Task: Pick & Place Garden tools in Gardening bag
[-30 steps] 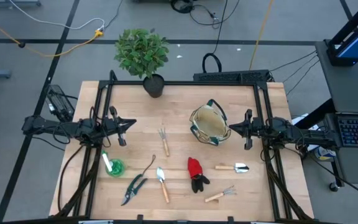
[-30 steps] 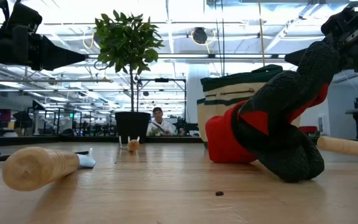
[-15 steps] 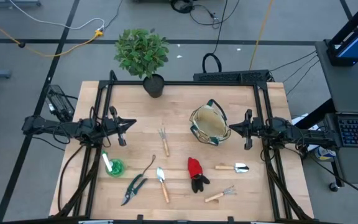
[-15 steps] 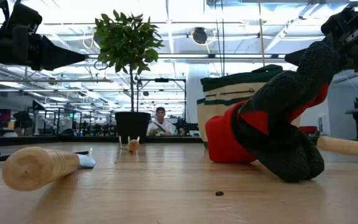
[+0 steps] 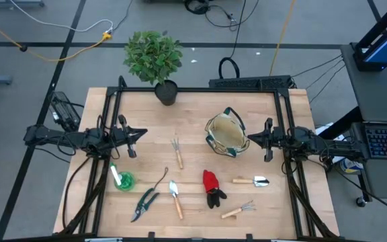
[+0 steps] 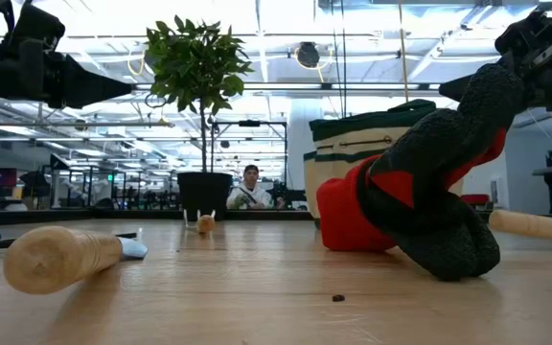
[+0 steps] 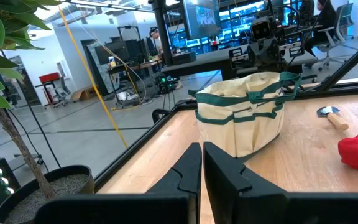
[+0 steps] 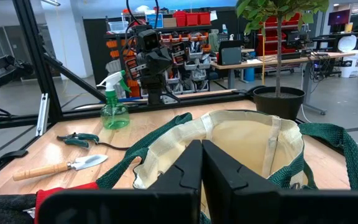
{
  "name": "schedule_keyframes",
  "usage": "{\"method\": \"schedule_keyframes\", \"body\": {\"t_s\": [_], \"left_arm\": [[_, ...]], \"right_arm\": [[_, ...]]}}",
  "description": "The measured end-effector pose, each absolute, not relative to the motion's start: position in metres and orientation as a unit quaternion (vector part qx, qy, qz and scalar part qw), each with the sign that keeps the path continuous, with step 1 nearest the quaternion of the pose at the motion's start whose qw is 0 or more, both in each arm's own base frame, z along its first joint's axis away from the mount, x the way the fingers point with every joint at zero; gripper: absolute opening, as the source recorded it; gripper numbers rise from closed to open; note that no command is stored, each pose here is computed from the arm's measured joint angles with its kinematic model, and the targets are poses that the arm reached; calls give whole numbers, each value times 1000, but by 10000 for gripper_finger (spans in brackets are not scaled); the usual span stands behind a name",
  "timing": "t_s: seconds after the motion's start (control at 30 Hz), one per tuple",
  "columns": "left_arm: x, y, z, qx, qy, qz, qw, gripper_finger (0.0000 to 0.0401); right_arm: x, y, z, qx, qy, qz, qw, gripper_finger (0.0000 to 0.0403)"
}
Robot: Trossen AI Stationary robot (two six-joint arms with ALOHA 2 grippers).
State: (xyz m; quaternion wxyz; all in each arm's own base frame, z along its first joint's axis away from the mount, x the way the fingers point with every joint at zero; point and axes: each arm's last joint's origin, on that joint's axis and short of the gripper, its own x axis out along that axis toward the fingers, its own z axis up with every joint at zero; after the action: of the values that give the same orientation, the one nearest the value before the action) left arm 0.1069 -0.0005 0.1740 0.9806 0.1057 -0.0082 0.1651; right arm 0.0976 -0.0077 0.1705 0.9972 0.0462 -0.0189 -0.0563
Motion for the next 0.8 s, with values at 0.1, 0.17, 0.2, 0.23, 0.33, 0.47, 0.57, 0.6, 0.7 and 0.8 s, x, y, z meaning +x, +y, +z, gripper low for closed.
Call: {"method": "schedule_keyframes", "body": {"t_s": [0.1,0.17,0.2,0.23,0.33,0.47,0.57,0.6,0.7,0.8], "left_arm": [[107,0,174,106,-8,165,981,24],[107,0,174,106,-8,165,981,24],[107,-1,174,106,-8,165,981,24],[107,0,174,106,-8,165,981,24],[107,-1,174,106,-8,165,981,24],[107,0,174,106,-8,165,981,24],[107,-1,174,106,-8,165,981,24],[107,0,174,106,-8,165,981,24],[107,-1,174,107,-8,165,980,24],[107,-1,174,105,-9,165,981,24]], "right_arm": [[98,-8,170,46,-19,-56,997,0],[98,-8,170,46,-19,-56,997,0],[98,-8,170,46,-19,-56,997,0],[98,-8,171,46,-19,-56,997,0],[98,-8,170,46,-19,-56,997,0],[98,-8,170,1,-16,-57,998,0],[98,-8,170,-47,-14,-58,997,0],[98,-8,170,-55,-13,-58,997,0],[98,-8,171,-50,-15,-58,997,0],[98,-8,172,-8,-25,-59,998,0]]}}
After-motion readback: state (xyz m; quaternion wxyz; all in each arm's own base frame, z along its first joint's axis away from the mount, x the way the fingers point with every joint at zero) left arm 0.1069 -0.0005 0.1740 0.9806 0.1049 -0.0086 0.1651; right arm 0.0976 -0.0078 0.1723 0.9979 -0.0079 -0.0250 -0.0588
